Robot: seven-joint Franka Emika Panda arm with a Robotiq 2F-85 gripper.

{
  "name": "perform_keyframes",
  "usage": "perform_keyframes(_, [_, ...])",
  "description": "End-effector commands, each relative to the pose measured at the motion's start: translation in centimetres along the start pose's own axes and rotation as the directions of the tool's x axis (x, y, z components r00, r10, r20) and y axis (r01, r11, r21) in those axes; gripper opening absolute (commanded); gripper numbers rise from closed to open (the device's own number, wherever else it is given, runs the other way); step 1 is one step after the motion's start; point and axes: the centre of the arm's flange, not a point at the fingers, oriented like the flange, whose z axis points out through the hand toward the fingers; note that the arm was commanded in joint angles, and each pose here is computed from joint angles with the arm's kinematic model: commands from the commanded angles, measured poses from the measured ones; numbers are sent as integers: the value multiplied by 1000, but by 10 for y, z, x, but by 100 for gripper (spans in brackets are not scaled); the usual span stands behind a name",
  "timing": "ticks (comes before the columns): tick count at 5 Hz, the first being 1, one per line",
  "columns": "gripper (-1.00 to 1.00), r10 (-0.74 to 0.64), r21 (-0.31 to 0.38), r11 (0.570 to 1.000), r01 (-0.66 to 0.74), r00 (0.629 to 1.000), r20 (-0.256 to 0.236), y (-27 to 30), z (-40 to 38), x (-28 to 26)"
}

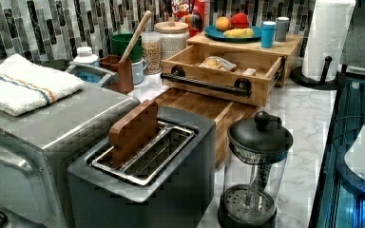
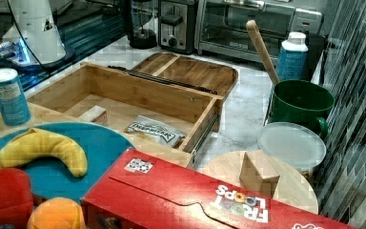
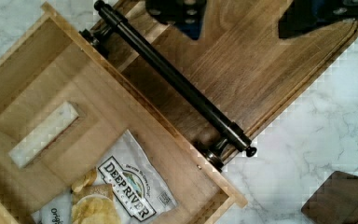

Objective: Close the drawer.

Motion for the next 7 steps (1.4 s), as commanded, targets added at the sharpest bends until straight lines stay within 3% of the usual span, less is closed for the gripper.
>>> perform_keyframes(1, [-100, -6, 0, 1000, 6, 1000, -1, 3, 0, 3])
perform_keyframes(3, [-100, -6, 1, 1000, 6, 1000, -1, 3, 0, 3])
perform_keyframes(4, [100, -190, 44, 981, 190, 982, -13, 13, 9, -11])
perform_keyframes(6, [100, -516, 39, 856, 515, 856, 20, -2, 17, -35])
perform_keyframes(7, [100, -602, -5, 798, 603, 798, 33, -15, 12, -45])
